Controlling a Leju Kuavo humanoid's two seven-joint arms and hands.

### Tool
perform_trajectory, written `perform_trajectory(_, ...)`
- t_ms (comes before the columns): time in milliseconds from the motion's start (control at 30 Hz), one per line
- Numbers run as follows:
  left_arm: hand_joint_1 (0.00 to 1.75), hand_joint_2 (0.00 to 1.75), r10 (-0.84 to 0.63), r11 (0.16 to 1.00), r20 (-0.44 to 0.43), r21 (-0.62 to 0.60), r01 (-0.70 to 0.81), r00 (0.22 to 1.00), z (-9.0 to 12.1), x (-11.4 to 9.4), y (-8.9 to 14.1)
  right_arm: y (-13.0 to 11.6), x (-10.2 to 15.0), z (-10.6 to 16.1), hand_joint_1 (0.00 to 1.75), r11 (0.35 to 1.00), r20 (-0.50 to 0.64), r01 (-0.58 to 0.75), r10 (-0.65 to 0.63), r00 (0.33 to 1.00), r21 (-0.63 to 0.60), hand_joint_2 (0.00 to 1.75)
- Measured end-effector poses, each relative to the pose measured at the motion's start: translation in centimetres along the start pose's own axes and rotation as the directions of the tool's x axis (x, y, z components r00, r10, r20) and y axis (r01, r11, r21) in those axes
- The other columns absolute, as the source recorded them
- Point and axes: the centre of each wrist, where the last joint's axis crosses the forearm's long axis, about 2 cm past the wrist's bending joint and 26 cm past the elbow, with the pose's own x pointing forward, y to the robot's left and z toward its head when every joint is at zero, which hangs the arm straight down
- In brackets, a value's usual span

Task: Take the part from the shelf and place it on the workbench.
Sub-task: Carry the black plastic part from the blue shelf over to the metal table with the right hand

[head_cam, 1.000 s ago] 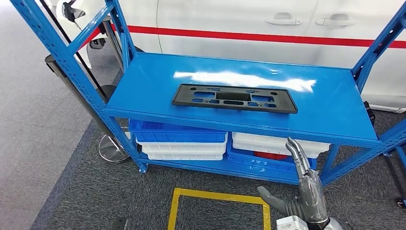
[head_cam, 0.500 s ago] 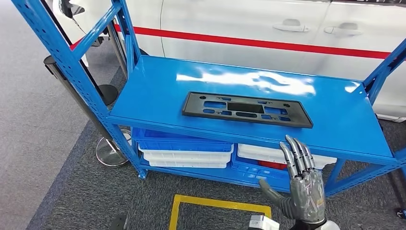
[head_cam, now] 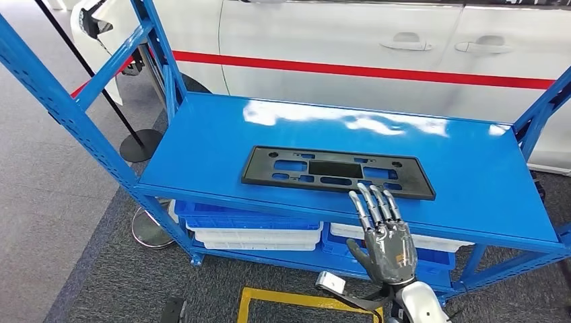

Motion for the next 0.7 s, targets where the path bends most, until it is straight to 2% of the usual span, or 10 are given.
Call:
perform_trajectory(267, 0.00, 0.00, 0.009, 0.999, -0.022, 0.040, -0.008, 1.000, 0.2, -0.5, 0.3, 3.0, 0.5, -1.7, 0.00, 0.996, 0.004, 0.059, -0.060, 0.998, 0.073, 1.75)
perform_trajectory(700, 0.00, 0.00, 0.014, 0.998, -0.023, 0.060, -0.013, 1.000, 0.1, -0.3, 0.5, 4.0, 0.3, -4.0, 0.00, 0.992, -0.005, 0.076, -0.076, 0.997, 0.104, 1.75)
